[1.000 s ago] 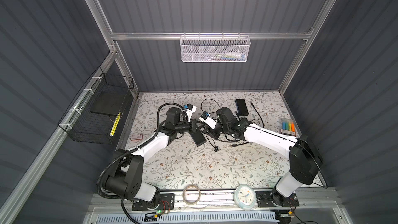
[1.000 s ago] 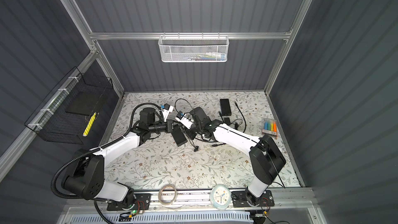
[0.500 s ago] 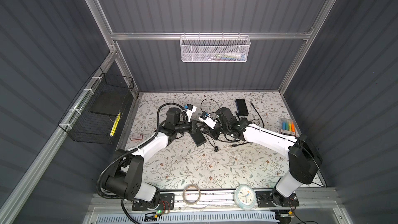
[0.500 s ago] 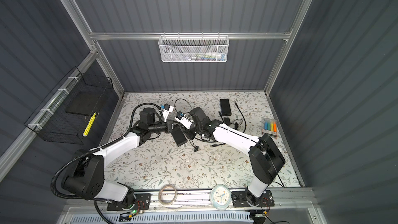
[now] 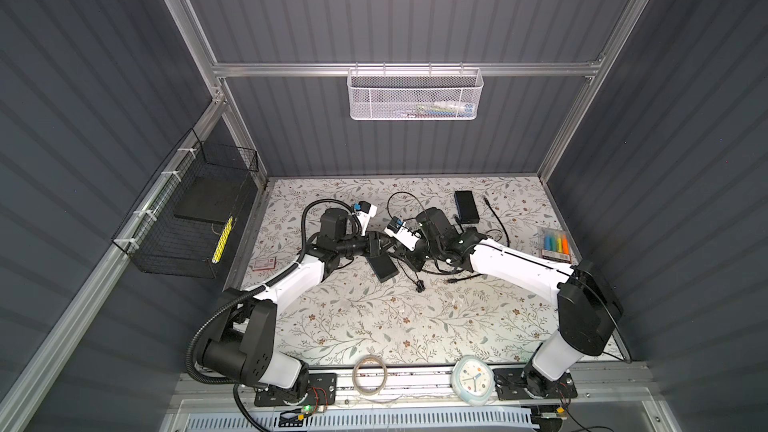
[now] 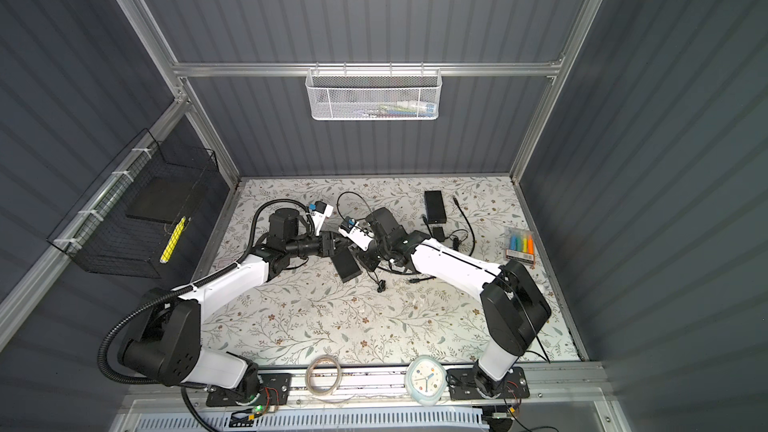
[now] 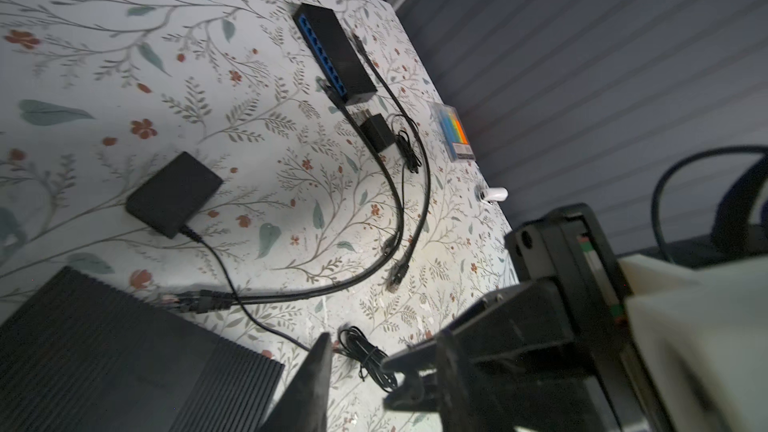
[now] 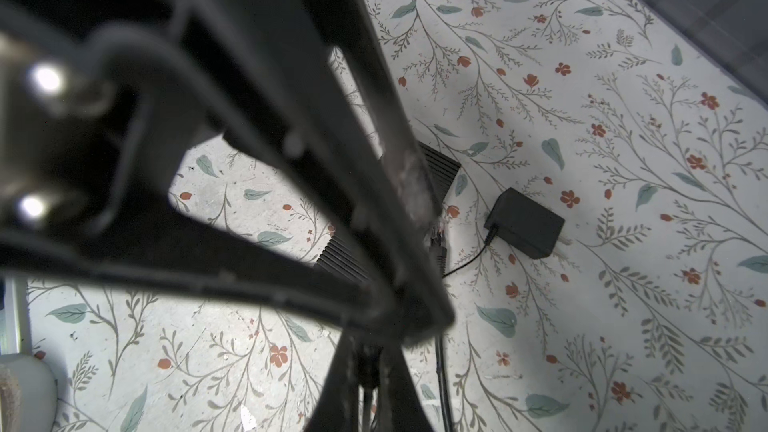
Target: Insert the plug into the switch port
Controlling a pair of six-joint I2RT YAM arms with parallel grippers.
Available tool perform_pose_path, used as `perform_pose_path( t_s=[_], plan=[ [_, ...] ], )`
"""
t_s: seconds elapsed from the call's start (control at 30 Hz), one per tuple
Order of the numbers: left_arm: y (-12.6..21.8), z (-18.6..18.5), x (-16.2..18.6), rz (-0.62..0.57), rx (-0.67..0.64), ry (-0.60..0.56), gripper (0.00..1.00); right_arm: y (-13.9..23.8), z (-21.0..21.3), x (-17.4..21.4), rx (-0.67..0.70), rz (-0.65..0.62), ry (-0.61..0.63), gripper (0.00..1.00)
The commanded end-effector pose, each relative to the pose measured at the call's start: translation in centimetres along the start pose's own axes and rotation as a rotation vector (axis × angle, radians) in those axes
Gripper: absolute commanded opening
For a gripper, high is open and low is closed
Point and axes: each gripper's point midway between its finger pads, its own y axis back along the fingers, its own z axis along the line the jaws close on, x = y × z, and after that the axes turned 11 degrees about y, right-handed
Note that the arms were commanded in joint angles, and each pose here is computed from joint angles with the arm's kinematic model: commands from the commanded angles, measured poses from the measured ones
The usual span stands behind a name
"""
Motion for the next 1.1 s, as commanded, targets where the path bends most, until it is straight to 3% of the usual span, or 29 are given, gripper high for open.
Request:
perform_pose_path(
  t_s=[0.0, 0.3, 0.53, 1.07],
  plan=[
    [1.3, 0.4, -1.3, -0.057, -0.053, -0.031, 0.42, 0.1, 1.3, 2.1, -0.018, 0.076, -0.007, 0.0],
    [0.2, -1.1, 0.6, 0.049, 0.088, -0.024, 0.35, -0.2, 1.0, 1.7, -0.002, 0.065, -0.034, 0.0],
    [-0.4, -1.0, 2.7, 0.115, 0.095, -0.025, 0.33, 0.0, 0.5, 0.1, 0.007, 0.021, -0.035, 0.0],
    [-1.2, -1.2, 3.5, 0.146, 0.1, -0.034, 0.23, 0.6, 0.0, -0.6, 0.035, -0.002, -0.048, 0.05]
  ],
)
